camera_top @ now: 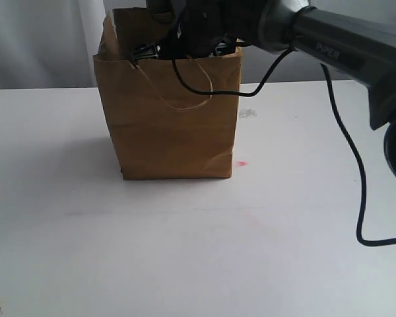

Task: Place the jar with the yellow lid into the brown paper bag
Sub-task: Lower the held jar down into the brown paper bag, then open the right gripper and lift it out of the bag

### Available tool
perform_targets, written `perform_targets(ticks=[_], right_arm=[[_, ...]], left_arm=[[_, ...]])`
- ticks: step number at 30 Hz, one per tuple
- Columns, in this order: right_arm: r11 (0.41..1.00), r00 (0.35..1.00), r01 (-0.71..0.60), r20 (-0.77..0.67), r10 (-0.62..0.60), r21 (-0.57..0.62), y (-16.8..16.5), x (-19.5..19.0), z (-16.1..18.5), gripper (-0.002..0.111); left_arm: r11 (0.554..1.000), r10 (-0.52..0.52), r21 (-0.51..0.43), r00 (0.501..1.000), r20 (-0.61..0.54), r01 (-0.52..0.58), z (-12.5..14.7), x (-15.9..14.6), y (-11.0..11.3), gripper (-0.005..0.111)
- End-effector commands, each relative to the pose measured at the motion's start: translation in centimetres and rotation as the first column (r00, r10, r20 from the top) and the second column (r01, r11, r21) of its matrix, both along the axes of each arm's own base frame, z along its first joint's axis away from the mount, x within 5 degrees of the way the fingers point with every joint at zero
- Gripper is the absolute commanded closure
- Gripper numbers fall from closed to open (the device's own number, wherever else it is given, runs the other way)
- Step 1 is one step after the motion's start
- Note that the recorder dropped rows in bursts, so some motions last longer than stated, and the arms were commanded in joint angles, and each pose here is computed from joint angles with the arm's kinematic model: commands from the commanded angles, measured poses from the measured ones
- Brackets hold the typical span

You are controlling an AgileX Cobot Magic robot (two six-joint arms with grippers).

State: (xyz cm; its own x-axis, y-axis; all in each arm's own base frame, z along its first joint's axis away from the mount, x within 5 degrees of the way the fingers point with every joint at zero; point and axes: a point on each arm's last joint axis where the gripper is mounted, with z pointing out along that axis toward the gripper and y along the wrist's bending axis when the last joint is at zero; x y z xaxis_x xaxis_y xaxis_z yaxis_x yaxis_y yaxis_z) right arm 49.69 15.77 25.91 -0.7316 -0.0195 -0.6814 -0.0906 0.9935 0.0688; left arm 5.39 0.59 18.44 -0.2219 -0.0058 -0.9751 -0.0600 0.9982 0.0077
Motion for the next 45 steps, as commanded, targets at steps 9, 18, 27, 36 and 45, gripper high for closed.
perform_targets(ticks=[9,18,27,36,45], right_arm=[[1.000,1.000,-0.012,-0.004,0.012,0.018,-0.4,1.2,-2.3,0.108],[1.000,1.000,-0.013,-0.015,0.013,0.027,-0.3,1.4,-2.9,0.108],[0.999,0.999,-0.030,-0.024,0.031,0.022,-0.3,1.3,-2.9,0.104],[0.999,0.999,-0.030,-0.029,0.030,0.021,-0.3,1.3,-2.9,0.040],[0.999,0.999,-0.028,-0.038,0.029,0.024,-0.3,1.2,-3.0,0.023]], left_arm=[[1.000,-0.006,-0.007,1.000,0.009,0.006,0.1,0.0,-0.1,0.106],[1.000,-0.006,-0.007,1.000,0.009,0.006,0.1,0.0,-0.1,0.106],[1.000,-0.006,-0.007,1.000,0.009,0.006,0.1,0.0,-0.1,0.106],[1.000,-0.006,-0.007,1.000,0.009,0.006,0.1,0.0,-0.1,0.106],[1.000,-0.006,-0.007,1.000,0.009,0.006,0.1,0.0,-0.1,0.106]])
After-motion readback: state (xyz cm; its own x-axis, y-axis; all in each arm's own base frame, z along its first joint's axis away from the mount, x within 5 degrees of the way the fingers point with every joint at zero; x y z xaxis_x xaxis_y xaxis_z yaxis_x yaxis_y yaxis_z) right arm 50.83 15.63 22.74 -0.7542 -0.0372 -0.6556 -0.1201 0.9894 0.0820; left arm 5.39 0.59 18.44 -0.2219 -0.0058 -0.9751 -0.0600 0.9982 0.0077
